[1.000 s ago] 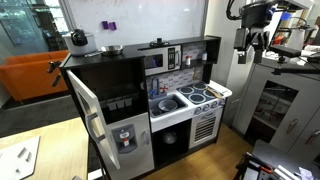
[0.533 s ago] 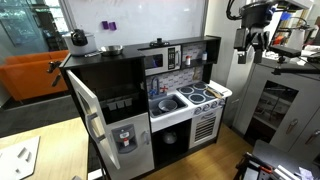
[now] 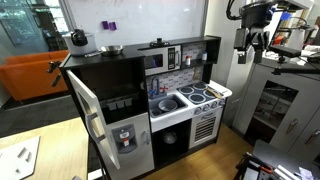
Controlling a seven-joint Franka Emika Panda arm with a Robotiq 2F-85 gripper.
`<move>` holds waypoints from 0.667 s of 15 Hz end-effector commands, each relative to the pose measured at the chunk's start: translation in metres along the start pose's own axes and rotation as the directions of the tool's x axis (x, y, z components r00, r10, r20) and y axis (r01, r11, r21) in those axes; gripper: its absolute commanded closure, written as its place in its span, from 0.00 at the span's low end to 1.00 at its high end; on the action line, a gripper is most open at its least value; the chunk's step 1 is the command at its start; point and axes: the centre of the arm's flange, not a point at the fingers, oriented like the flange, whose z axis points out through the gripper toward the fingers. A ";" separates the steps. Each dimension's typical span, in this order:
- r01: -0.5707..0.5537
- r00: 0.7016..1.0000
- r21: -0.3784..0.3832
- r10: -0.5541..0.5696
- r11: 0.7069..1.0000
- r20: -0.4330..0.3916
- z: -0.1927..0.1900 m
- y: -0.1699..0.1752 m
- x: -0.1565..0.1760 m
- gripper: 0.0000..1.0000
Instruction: Close the top part of the refrigerator
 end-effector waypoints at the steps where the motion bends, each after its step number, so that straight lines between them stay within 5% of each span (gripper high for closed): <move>1: 0.003 1.000 0.000 -0.003 1.000 -0.001 -0.001 0.000 0.001 0.00; 10: -0.011 1.000 0.006 0.012 1.000 -0.026 -0.023 0.004 0.048 0.00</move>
